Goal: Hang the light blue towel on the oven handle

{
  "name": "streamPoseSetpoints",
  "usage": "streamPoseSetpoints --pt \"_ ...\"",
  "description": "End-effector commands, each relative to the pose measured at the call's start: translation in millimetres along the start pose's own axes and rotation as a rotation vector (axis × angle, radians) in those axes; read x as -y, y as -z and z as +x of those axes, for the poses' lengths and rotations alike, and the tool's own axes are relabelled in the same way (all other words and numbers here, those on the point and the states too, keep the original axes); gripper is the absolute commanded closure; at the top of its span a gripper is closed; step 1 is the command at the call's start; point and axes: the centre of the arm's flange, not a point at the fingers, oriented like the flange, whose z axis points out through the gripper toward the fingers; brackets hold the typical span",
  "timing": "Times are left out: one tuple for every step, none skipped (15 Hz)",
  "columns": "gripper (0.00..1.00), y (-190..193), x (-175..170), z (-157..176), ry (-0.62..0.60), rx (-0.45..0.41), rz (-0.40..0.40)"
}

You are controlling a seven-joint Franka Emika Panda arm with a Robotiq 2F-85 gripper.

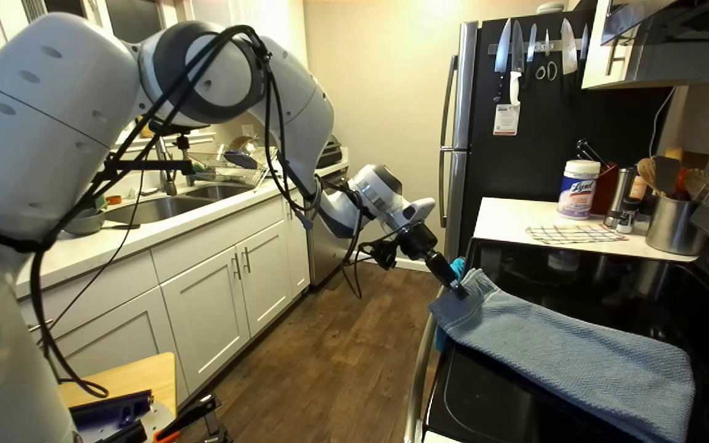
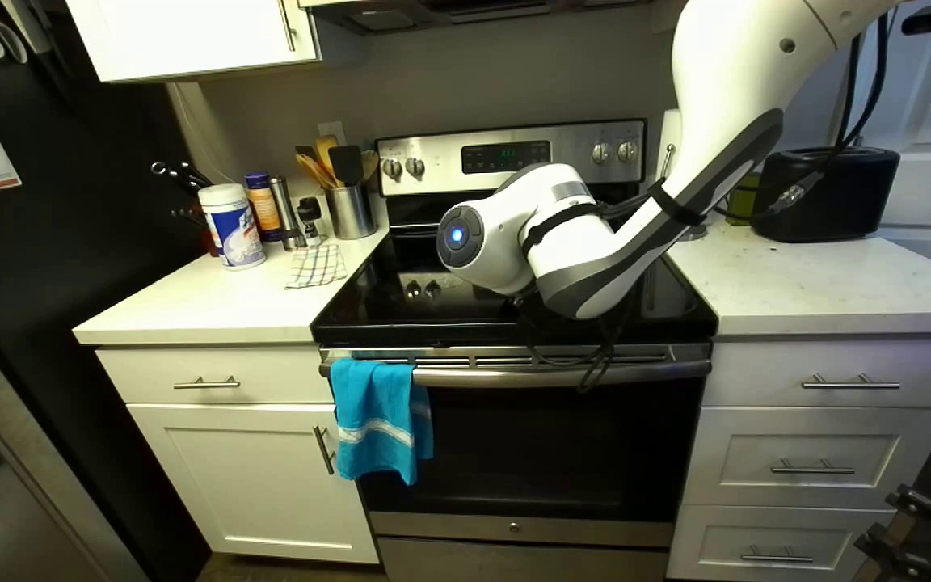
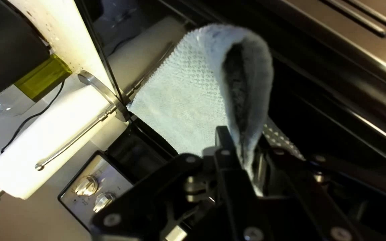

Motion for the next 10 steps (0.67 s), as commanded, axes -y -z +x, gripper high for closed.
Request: streamPoseSetpoints --pt "1.0 10 -14 -3 -0.006 -0.024 0.05" --pt "1.0 11 -14 -3 -0.008 -0.027 0.058" --pt "0.99 13 -14 -3 -0.011 -0.029 0.063" --pt "0.99 14 -14 -2 -0.015 -0.03 0.069" --pt "0.99 15 -16 -1 -0.019 -0.032 0.072" --pt "0.99 16 -18 1 -0.023 -0.034 0.072" --pt "0.99 17 -22 4 -0.029 -0.035 0.073" --pt "0.99 20 -28 8 -0.04 -0.039 0.072" --pt "0.99 23 -37 13 -0.052 -0.044 0.073" --pt "0.99 28 -50 20 -0.072 -0.054 0.077"
